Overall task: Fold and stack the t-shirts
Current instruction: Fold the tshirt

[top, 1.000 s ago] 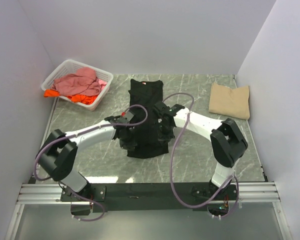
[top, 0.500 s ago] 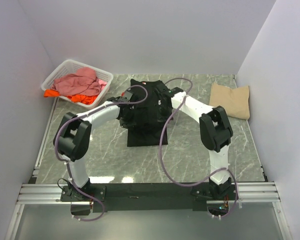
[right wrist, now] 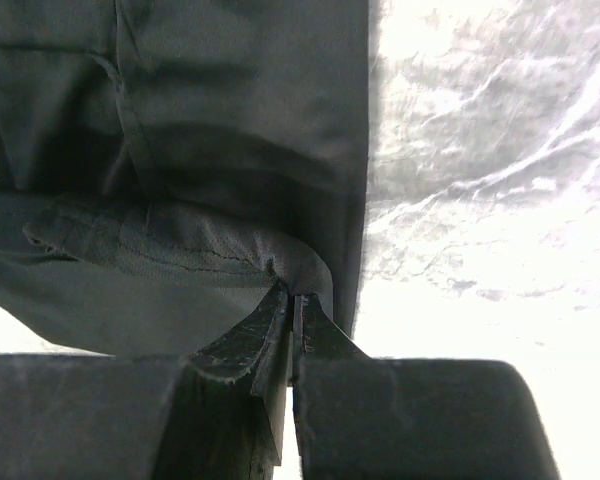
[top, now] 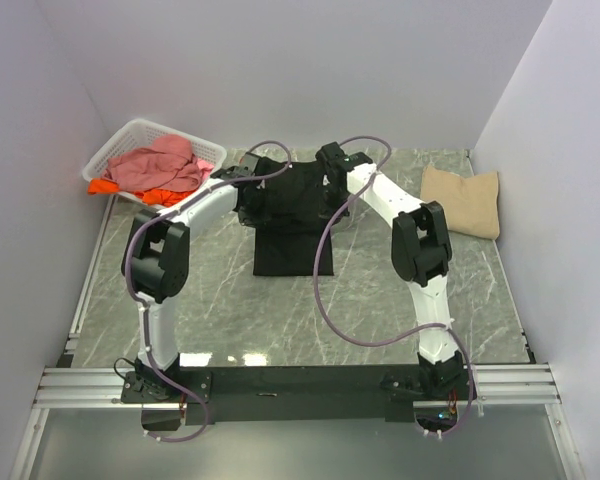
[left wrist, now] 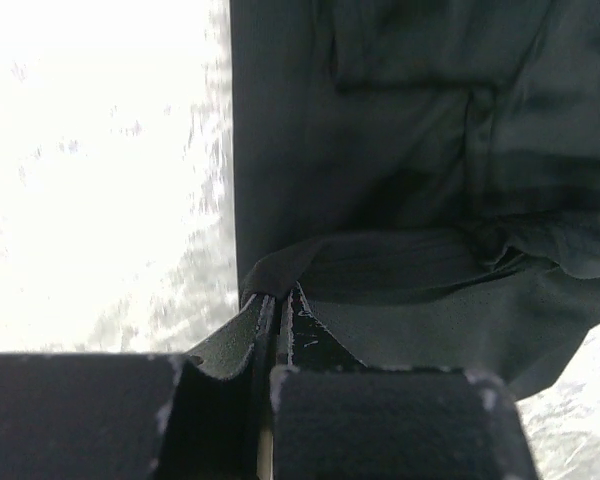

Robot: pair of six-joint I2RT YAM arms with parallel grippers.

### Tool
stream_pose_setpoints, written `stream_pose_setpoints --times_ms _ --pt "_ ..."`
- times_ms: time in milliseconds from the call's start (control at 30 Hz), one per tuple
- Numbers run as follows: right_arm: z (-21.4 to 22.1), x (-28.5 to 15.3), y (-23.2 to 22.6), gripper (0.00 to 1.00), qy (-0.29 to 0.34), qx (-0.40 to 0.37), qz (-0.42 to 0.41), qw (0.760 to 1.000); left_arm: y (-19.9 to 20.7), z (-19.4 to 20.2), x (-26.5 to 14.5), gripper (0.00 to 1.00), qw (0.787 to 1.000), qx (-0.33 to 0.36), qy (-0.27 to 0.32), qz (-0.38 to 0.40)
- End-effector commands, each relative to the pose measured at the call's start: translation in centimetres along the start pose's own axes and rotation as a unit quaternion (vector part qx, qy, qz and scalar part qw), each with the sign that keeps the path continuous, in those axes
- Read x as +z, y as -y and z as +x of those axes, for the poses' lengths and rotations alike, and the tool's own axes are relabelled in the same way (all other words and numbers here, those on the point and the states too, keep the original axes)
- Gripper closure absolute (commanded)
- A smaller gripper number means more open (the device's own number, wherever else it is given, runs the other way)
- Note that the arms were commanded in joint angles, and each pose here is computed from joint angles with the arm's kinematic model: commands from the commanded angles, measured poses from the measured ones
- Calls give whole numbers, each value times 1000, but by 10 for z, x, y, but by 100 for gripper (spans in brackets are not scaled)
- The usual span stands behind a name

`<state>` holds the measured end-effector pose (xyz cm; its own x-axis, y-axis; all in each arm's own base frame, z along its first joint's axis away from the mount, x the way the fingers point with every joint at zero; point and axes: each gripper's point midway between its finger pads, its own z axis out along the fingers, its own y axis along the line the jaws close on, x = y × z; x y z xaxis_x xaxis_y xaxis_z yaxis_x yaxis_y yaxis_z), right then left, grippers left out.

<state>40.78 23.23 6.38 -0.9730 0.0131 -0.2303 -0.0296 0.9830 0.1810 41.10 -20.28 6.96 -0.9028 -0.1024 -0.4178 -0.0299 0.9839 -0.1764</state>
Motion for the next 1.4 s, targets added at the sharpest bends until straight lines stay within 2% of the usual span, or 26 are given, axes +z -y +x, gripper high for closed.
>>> stream_pose_setpoints --times_ms 0,433,467,533,567,600,633,667,733,767,867,967,1233,1367 --pt "-14 -6 3 96 4 -5 -4 1000 0 -11 5 99 1000 14 -3 5" --pt "-38 9 2 96 7 17 -22 1000 -6 -31 31 100 1000 14 -2 8" --pt "-37 9 1 95 6 17 -24 1000 -6 -32 31 95 1000 14 -2 7" --pt "-37 8 1 84 7 16 -23 1000 -8 -33 31 78 1000 11 -1 7" --pt "-37 6 1 77 8 16 -24 1000 -7 -34 28 60 1000 8 2 8" --pt "-39 1 0 67 14 15 -25 999 -7 -36 24 50 1000 6 7 8" --pt "-41 -3 1 64 21 15 -24 999 -6 -40 20 39 1000 1 16 11" --pt "-42 -7 0 61 26 13 -26 999 -4 -45 12 18 999 0 27 16" --pt "-47 -19 1 55 40 5 -26 999 0 -52 3 3 999 -4 42 24" --pt "-45 -22 2 53 41 1 -22 999 2 -55 -2 1 998 -6 49 28" --pt "-46 -42 0 50 63 -6 -28 998 8 -61 -23 1 996 -19 79 47" --pt "-34 -49 1 50 63 -5 -38 997 30 -52 -50 0 990 -16 100 98" --pt "-17 -58 4 50 67 17 -46 997 104 30 -45 1 984 38 53 165" --pt "-1 -53 13 50 58 24 -36 997 128 55 -34 1 980 55 41 186"
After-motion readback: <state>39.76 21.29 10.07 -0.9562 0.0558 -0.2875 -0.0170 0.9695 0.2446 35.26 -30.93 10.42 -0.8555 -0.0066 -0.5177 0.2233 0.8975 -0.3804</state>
